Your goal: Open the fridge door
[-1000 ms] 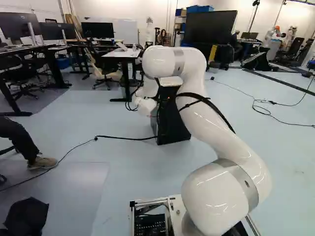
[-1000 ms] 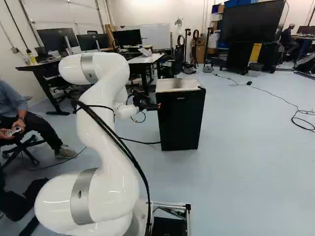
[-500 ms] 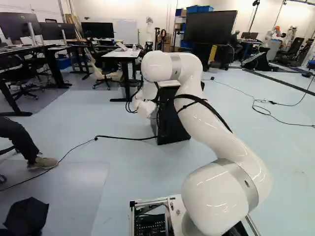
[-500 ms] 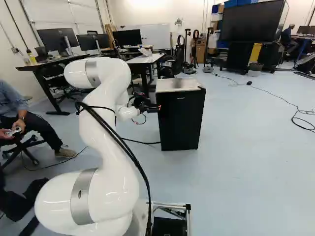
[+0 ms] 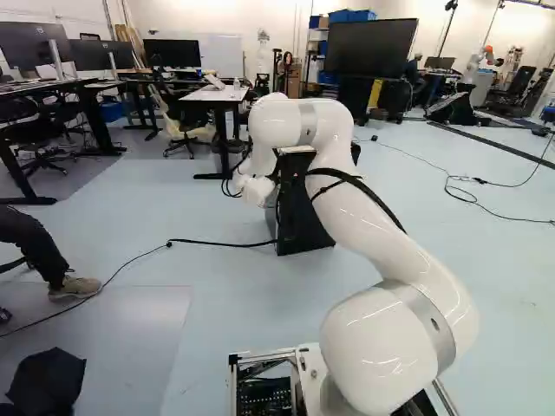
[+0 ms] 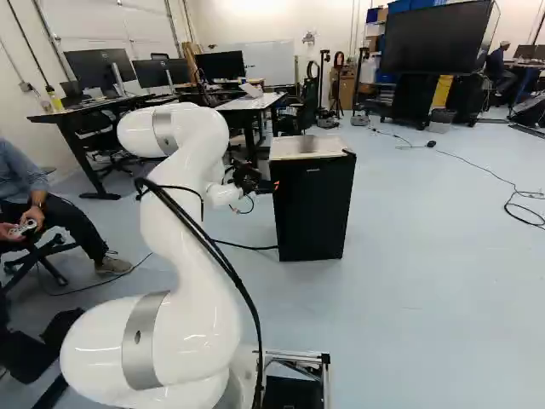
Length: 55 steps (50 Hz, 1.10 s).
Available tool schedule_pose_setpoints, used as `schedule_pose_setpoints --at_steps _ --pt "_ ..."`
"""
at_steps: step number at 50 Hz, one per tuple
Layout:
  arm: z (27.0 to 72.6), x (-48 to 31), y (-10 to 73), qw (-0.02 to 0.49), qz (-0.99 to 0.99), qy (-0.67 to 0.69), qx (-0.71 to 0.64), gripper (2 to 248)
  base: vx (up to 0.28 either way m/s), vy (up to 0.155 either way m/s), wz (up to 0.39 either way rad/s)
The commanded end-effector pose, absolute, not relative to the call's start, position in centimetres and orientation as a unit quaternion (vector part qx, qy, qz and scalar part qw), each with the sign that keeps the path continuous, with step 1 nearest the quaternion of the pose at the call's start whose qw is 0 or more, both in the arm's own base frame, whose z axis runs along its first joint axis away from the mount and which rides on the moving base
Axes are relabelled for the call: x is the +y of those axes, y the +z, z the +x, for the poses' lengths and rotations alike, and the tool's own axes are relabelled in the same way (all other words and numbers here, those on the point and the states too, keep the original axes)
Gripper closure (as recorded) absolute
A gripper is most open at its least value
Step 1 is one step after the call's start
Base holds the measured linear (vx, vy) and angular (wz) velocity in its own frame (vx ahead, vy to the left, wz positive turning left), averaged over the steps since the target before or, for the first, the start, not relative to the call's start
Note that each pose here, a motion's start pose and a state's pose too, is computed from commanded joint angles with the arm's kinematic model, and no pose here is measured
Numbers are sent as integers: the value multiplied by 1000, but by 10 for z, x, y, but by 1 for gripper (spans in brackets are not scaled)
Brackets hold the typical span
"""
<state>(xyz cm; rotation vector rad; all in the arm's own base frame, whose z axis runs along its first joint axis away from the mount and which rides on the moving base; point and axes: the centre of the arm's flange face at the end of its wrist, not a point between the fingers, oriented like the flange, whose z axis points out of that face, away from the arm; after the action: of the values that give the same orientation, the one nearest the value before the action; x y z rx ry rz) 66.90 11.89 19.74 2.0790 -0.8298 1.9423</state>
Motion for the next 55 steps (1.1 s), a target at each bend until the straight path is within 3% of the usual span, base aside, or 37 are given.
schedule_pose_setpoints --at_steps 55 --pt "678 99 197 98 689 657 -290 3 0 0 0"
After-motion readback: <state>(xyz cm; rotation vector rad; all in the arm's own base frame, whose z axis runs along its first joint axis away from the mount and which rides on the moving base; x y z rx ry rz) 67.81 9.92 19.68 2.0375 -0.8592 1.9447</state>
